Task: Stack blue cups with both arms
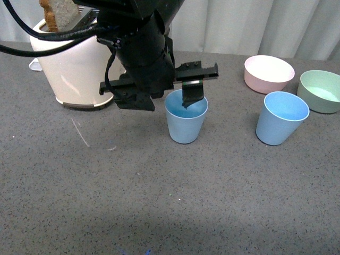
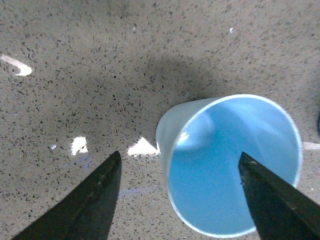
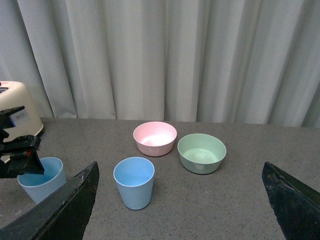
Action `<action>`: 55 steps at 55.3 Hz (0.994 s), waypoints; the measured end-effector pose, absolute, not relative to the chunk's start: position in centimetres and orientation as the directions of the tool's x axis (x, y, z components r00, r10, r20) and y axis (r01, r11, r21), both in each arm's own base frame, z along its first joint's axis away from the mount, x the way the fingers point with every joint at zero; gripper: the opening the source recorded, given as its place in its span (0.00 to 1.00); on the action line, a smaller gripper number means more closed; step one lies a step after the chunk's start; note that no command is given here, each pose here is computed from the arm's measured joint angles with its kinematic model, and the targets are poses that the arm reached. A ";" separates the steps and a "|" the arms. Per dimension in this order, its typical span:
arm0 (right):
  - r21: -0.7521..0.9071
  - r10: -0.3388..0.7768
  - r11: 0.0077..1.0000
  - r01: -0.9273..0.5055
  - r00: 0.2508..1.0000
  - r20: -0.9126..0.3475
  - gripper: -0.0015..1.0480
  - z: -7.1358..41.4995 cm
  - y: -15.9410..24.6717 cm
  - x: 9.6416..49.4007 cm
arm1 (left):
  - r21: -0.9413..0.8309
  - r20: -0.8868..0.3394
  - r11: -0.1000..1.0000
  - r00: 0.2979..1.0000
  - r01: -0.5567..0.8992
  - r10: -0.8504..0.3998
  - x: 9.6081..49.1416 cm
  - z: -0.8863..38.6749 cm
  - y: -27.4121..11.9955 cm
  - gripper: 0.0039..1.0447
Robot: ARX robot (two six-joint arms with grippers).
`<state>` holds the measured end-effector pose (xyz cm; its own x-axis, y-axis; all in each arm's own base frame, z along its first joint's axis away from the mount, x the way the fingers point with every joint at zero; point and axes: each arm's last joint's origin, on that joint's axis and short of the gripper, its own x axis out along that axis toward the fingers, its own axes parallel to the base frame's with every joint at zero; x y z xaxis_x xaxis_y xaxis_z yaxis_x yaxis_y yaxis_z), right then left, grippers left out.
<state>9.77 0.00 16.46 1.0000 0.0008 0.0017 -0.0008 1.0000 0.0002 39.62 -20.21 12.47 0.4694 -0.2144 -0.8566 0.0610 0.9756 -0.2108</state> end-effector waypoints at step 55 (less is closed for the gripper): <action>0.000 0.001 1.000 -0.001 1.000 0.001 0.91 16.5 0.0 9.8 | -0.012 0.001 1.000 1.000 0.013 -0.013 23.7 16.4 -4.5 0.03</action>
<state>9.77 0.00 16.46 1.0000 0.0008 0.0013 -0.0008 1.0000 0.0002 23.72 -4.53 16.37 0.9999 -0.0126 0.0009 0.0126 0.9999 -0.0118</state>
